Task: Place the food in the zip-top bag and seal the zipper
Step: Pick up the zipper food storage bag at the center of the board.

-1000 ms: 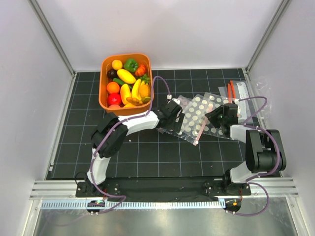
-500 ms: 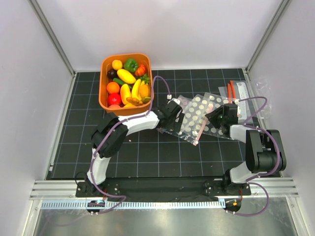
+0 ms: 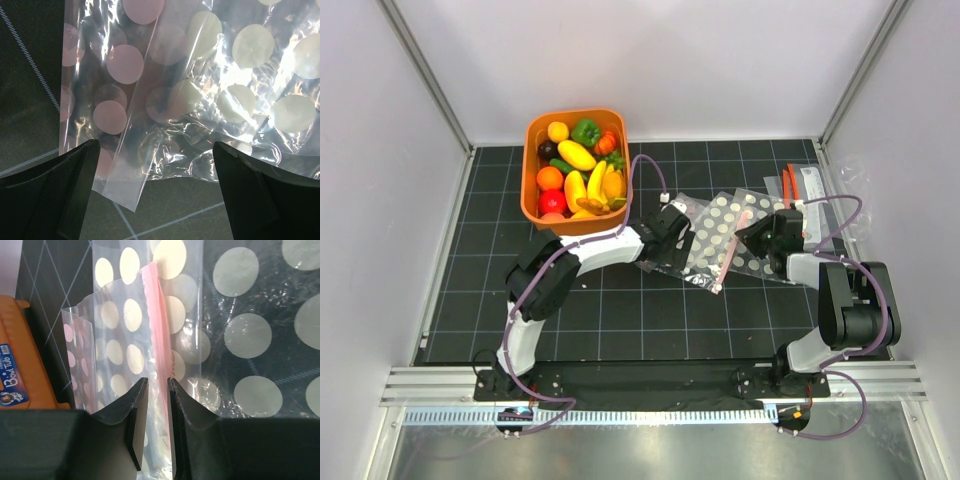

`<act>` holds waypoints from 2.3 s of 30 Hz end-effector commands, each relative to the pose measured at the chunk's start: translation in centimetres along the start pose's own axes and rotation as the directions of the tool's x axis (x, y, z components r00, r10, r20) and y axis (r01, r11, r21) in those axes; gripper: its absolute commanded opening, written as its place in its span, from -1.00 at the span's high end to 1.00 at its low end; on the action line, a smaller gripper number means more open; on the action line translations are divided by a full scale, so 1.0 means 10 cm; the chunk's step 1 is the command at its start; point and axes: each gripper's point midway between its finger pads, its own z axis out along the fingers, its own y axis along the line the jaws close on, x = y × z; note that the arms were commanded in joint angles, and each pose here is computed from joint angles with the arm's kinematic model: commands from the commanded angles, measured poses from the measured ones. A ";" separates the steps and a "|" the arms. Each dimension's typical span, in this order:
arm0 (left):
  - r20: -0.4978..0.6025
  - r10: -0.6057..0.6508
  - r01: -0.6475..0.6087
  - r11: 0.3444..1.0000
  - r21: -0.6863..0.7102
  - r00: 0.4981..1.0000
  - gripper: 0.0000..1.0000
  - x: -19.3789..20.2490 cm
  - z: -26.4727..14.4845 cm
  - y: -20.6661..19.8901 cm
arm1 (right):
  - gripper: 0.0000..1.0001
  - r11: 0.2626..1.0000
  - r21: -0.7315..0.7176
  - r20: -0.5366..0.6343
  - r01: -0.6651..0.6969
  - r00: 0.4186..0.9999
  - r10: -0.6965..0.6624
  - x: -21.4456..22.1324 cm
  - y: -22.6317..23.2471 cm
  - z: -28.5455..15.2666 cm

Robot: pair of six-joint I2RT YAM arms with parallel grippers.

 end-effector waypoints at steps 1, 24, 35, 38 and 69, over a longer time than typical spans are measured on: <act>0.056 -0.003 0.003 1.000 0.006 0.998 -0.99 -0.22 -0.12 -0.05 | 0.45 0.995 -0.094 0.034 0.015 0.999 -0.012 -0.12 0.25 0.00; 0.047 0.010 -0.010 1.000 -0.006 0.999 -1.00 -0.20 -0.08 -0.05 | 0.43 0.980 -0.201 -0.090 -0.004 0.996 -0.015 0.28 0.44 0.10; 0.035 0.024 -0.023 1.000 -0.012 0.999 -1.00 -0.18 -0.04 -0.07 | 0.42 0.968 -0.253 -0.117 0.002 0.993 -0.032 0.38 0.56 0.07; 0.034 0.024 -0.023 1.000 -0.013 0.999 -1.00 -0.18 -0.04 -0.07 | 0.49 0.961 -0.276 -0.127 0.007 0.991 -0.044 0.42 0.62 0.05; 0.464 -0.124 -0.061 0.930 0.363 0.877 -0.99 -0.66 -1.77 -0.28 | 0.98 0.873 -0.344 0.224 0.346 0.933 -0.282 0.20 1.44 -1.15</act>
